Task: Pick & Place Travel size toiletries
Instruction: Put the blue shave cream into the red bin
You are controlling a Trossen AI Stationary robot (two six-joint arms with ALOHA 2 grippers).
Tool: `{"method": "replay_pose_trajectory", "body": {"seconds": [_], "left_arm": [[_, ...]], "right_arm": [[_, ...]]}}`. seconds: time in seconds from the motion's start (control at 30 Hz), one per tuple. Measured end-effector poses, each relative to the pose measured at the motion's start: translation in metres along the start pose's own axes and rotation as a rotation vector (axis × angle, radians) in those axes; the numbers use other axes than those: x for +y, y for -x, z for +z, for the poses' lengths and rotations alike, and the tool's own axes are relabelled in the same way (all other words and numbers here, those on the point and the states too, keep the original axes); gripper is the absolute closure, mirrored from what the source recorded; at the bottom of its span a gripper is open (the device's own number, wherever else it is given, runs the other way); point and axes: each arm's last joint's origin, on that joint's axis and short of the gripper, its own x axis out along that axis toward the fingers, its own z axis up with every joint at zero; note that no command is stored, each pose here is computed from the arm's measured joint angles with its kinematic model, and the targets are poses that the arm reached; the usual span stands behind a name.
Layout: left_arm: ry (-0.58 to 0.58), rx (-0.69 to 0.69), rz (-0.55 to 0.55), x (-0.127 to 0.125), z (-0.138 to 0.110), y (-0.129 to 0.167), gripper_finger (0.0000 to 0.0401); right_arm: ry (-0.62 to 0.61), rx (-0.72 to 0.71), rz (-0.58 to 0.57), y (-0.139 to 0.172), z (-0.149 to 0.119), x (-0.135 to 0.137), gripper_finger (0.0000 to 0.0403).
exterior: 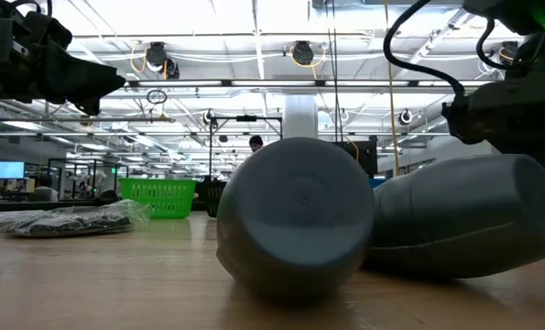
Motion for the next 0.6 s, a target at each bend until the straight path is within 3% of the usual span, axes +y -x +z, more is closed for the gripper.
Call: {"method": "replay_pose_trajectory", "body": {"seconds": [0.33,0.6], "left_arm": [[0.000,0.000,0.000,0.000,0.000,0.000,0.0286],[0.000,0.000,0.000,0.000,0.000,0.000,0.0286]], "right_arm": [[0.160,-0.011,-0.015,-0.010,-0.007,-0.014,0.0189],[0.313,0.012,-0.028,-0.010,-0.009,-0.015,0.0219]]}}
